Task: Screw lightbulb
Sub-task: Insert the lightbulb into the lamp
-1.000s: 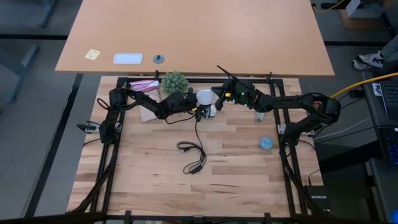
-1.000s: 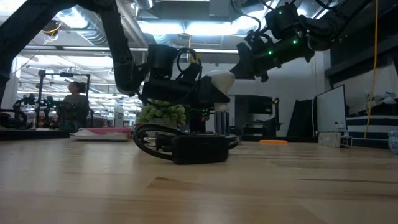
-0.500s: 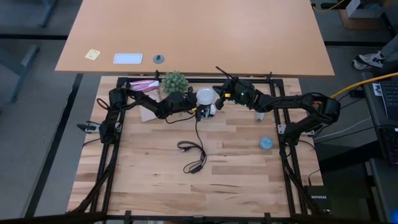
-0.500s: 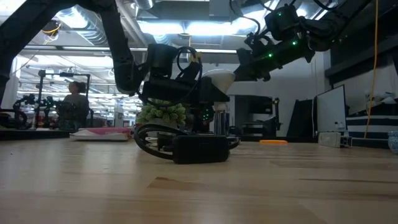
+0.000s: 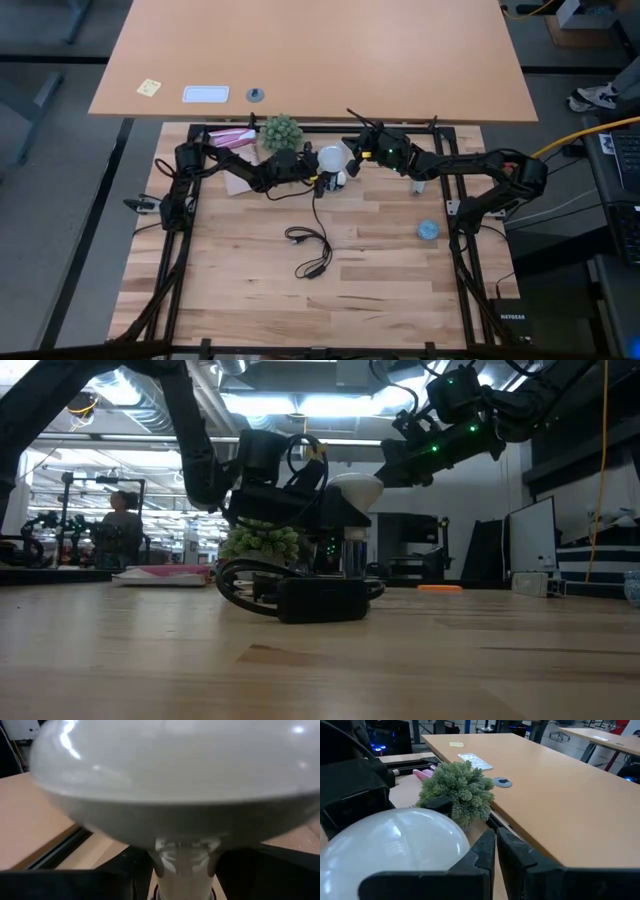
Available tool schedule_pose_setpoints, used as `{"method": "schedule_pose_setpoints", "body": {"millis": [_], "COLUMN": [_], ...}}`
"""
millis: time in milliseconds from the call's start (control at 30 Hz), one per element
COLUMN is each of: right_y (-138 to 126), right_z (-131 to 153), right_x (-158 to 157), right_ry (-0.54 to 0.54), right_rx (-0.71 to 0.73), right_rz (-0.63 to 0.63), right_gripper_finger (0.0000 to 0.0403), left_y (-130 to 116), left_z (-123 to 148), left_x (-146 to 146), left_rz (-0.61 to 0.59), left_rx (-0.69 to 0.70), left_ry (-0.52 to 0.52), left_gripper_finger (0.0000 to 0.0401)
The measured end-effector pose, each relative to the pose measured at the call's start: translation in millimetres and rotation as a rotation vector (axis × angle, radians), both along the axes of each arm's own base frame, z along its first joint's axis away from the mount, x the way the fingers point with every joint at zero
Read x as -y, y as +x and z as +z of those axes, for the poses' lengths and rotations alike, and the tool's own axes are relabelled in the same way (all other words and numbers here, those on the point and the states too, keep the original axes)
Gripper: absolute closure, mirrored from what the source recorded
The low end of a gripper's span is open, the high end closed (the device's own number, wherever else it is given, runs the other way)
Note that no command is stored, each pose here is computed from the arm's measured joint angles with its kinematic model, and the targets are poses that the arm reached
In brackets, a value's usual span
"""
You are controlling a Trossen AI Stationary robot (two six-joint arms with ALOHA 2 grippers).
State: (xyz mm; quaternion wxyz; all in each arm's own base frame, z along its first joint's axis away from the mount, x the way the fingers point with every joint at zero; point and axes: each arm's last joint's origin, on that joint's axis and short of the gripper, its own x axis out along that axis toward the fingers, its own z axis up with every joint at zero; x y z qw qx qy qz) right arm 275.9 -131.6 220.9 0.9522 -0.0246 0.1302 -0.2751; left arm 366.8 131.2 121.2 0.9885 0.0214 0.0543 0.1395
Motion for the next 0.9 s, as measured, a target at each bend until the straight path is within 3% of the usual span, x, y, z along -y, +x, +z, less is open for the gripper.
{"method": "schedule_pose_setpoints", "body": {"millis": [333, 733, 900], "right_y": [-4.6, -10.3, -13.8], "right_z": [-7.9, -22.8, -31.4], "right_x": [2.3, -0.4, -4.4], "right_ry": [0.007, 0.074, 0.147], "right_rx": [-0.095, -0.251, -0.332], "right_rz": [-0.127, -0.106, -0.039], "right_gripper_finger": [0.0377, 0.0377, 0.0377], "left_y": [0.1, -0.1, -0.1], "left_z": [-0.8, -2.7, -2.9], "left_x": [0.7, 0.8, 1.1], "left_rz": [-0.002, -0.002, -0.002], "left_rx": [-0.005, -0.019, -0.019], "left_ry": [-0.006, -0.027, -0.034], "left_gripper_finger": [0.0239, 0.0239, 0.0239]}}
